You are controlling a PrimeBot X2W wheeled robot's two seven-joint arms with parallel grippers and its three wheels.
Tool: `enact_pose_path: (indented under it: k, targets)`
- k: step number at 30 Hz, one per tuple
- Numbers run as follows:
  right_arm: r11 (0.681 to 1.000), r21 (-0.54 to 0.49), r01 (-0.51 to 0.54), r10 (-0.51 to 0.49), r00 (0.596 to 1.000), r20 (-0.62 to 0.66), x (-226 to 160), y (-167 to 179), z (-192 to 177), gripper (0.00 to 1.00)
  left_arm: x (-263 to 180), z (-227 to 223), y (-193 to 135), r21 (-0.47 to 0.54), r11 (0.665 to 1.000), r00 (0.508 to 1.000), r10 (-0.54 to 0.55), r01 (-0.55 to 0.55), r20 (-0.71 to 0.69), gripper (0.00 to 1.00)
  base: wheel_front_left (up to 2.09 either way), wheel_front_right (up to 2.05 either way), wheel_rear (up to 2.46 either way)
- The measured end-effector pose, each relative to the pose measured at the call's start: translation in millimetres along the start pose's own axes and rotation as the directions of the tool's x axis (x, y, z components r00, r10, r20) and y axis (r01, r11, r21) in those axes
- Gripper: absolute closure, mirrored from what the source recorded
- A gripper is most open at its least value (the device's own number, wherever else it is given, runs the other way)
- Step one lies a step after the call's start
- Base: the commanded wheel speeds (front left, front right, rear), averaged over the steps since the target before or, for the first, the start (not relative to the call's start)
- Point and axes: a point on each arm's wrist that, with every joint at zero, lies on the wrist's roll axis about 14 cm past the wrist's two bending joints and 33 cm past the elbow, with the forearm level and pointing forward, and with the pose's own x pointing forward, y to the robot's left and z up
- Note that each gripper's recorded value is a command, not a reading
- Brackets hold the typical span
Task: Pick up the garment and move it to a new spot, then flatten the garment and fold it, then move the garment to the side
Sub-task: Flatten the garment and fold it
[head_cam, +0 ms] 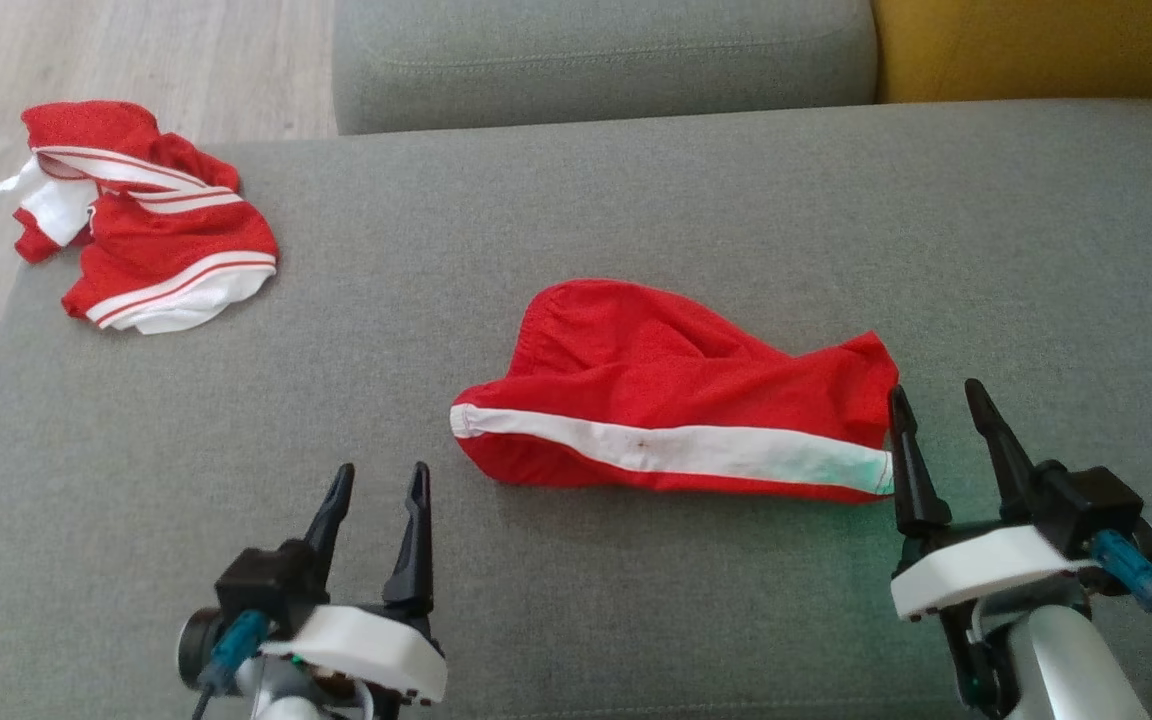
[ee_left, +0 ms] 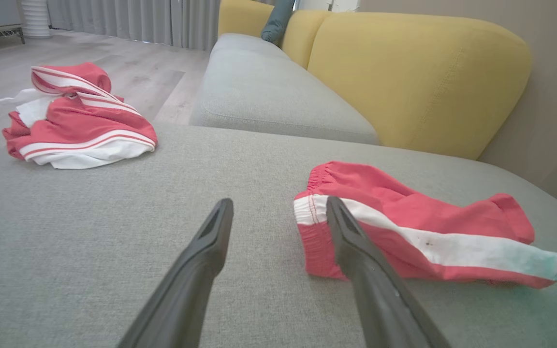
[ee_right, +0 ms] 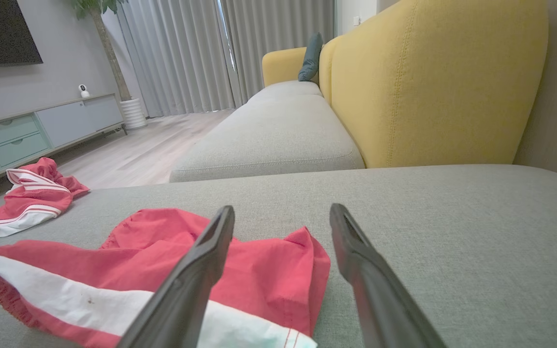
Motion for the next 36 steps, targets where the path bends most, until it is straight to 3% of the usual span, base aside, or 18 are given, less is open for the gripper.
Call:
enact_pose_path:
  k: [9, 14, 23, 31, 32, 34, 35, 36]
  targets:
    - [1.0, 0.005, 0.006, -0.006, 0.999, -0.032, 4, -2, -11, 0.0, 25, -16, -12, 0.009, 0.995, 0.991, -0.094, 0.095, -0.096, 0.0, 0.0, 0.0, 0.0]
    - [1.0, 0.005, 0.012, -0.012, 0.999, -0.038, 10, -5, -13, 0.0, 44, -26, -19, -0.064, 0.988, 0.971, -0.15, 0.14, -0.187, 0.0, 0.0, 0.0, 0.0]
    - [0.999, 0.004, 0.05, -0.05, 0.997, -0.06, 10, -18, -20, 0.0, 57, -57, -19, -0.164, 0.979, 0.924, -0.172, 0.121, -0.343, 0.0, 0.0, 0.0, 0.0]
    - [0.997, 0.002, 0.076, -0.076, 0.995, -0.058, 5, -27, -20, 0.0, 60, -56, -27, -0.205, 0.969, 0.918, -0.206, 0.141, -0.339, 0.0, 0.0, 0.0, 0.0]
    - [0.997, 0.002, 0.077, -0.077, 0.995, -0.056, 5, -27, -20, 0.0, 60, -55, -28, -0.206, 0.968, 0.918, -0.208, 0.144, -0.338, 0.07, 0.0, 0.0, 0.0]
    - [0.997, -0.006, 0.077, -0.077, 0.996, -0.05, 3, -27, -18, 0.0, 59, -54, -33, -0.215, 0.964, 0.915, -0.226, 0.159, -0.334, 0.37, 0.0, 0.0, 0.0]
    - [0.997, -0.007, 0.078, -0.078, 0.996, -0.048, 3, -28, -17, 0.0, 59, -53, -34, -0.214, 0.963, 0.915, -0.227, 0.161, -0.332, 0.42, 0.0, 0.0, 0.0]
    - [0.997, -0.008, 0.079, -0.08, 0.996, -0.048, 3, -28, -17, 0.0, 59, -53, -34, -0.214, 0.963, 0.915, -0.229, 0.163, -0.331, 0.53, 0.0, 0.0, 0.0]
